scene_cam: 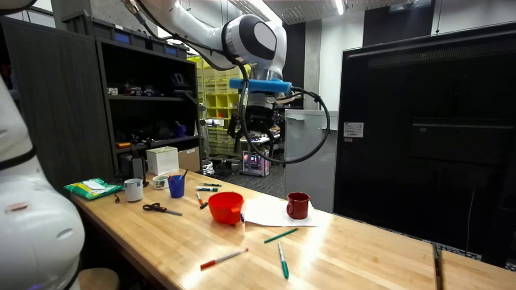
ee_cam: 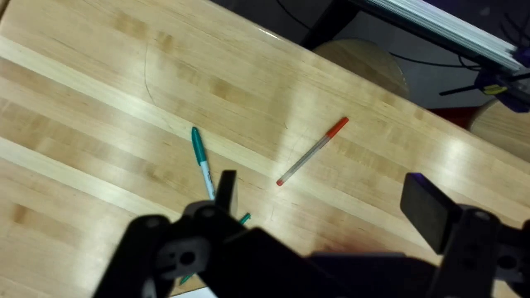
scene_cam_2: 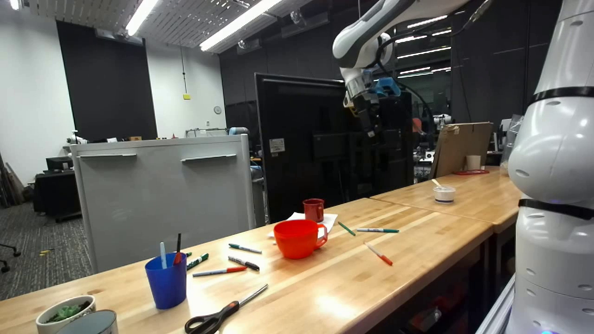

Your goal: Put the orange pen inside the blue cup

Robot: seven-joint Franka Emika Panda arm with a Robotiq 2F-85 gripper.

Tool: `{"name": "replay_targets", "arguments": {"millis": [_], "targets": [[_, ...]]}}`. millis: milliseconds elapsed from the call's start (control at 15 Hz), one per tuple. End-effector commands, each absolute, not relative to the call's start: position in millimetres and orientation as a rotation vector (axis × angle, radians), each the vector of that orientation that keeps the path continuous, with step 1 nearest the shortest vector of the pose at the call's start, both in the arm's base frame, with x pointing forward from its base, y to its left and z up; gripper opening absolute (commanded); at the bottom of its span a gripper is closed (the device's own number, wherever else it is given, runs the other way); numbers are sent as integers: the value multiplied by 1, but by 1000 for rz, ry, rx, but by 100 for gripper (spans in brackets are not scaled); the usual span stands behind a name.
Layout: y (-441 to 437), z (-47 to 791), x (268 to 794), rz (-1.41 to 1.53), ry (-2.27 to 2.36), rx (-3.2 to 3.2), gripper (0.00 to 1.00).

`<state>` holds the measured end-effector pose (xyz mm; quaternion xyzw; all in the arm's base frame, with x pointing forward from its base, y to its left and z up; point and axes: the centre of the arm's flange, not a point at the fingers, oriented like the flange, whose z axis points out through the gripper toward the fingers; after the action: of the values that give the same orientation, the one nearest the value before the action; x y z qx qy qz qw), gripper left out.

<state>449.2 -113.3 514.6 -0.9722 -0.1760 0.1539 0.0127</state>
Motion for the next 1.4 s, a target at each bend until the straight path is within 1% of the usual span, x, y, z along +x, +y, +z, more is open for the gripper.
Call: {"name": "replay_targets", "arguments": {"millis": [0,267,600,867,1133,1333], "targets": [[-65,502,471,583,-825,-3054,100],[-10,484,486,622,-1148,-3022,100],[36,477,497,535,-1497,-2944,100],[66,479,503,402,-1717,-2862,100],[95,483,508,209,-1907,-2756,100],[118,484,510,84,-1987,-2691,100]]}}
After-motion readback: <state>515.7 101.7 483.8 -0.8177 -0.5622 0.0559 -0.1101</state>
